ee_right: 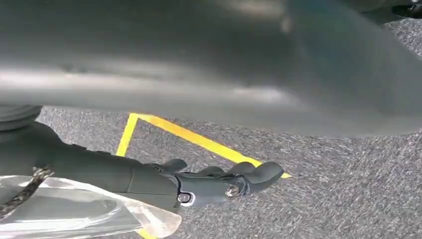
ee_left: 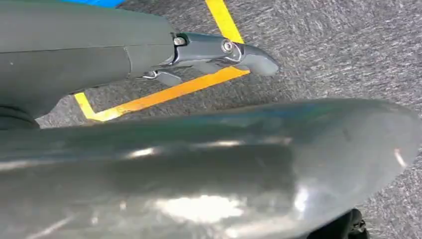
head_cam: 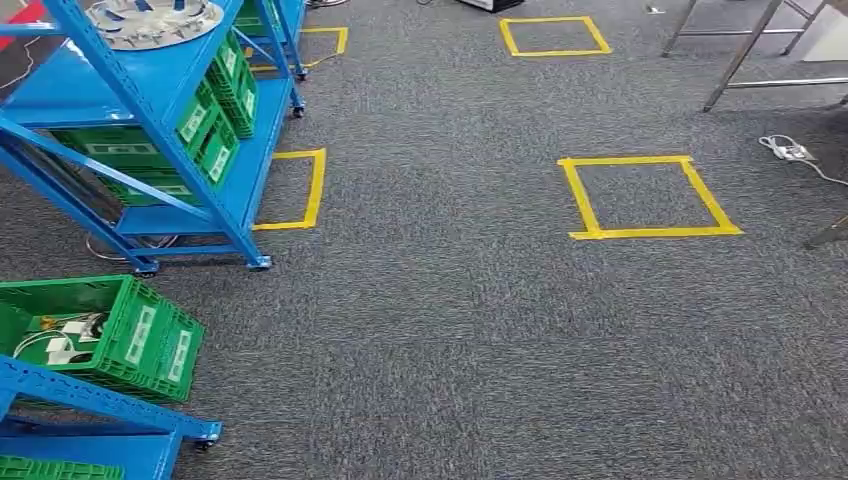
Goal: Take the parts from the cabinet and place them on the table.
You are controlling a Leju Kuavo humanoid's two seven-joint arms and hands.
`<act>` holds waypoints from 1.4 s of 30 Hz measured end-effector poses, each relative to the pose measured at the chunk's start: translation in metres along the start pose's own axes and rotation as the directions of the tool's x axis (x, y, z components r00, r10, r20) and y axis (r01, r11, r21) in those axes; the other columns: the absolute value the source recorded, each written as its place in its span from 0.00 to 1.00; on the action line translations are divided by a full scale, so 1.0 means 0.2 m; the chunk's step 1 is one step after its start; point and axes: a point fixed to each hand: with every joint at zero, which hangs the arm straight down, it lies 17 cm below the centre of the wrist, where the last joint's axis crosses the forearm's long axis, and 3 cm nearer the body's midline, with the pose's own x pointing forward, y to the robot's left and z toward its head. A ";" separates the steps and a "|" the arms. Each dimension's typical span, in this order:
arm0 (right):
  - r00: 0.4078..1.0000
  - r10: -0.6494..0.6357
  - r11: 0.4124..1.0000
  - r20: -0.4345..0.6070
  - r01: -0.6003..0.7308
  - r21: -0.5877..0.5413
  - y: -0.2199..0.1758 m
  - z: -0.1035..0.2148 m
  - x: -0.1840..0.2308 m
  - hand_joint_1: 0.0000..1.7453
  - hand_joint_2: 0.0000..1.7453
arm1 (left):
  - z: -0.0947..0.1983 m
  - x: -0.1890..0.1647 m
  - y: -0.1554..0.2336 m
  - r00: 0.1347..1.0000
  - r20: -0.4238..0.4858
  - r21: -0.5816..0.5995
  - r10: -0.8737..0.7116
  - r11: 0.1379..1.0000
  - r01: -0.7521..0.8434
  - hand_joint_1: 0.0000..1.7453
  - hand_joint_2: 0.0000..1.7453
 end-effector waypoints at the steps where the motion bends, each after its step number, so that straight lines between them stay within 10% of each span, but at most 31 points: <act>1: 1.000 0.001 1.000 0.000 -0.001 0.000 0.00 0.00 0.00 0.00 0.00 | 0.00 0.00 0.00 1.000 0.000 0.000 -0.001 1.000 0.001 0.00 0.00; 42: 0.999 0.034 0.999 -0.019 -0.034 -0.008 -0.01 0.01 -0.04 0.00 0.00 | 0.01 0.00 -0.02 1.000 0.009 -0.008 -0.008 1.000 0.008 0.00 0.00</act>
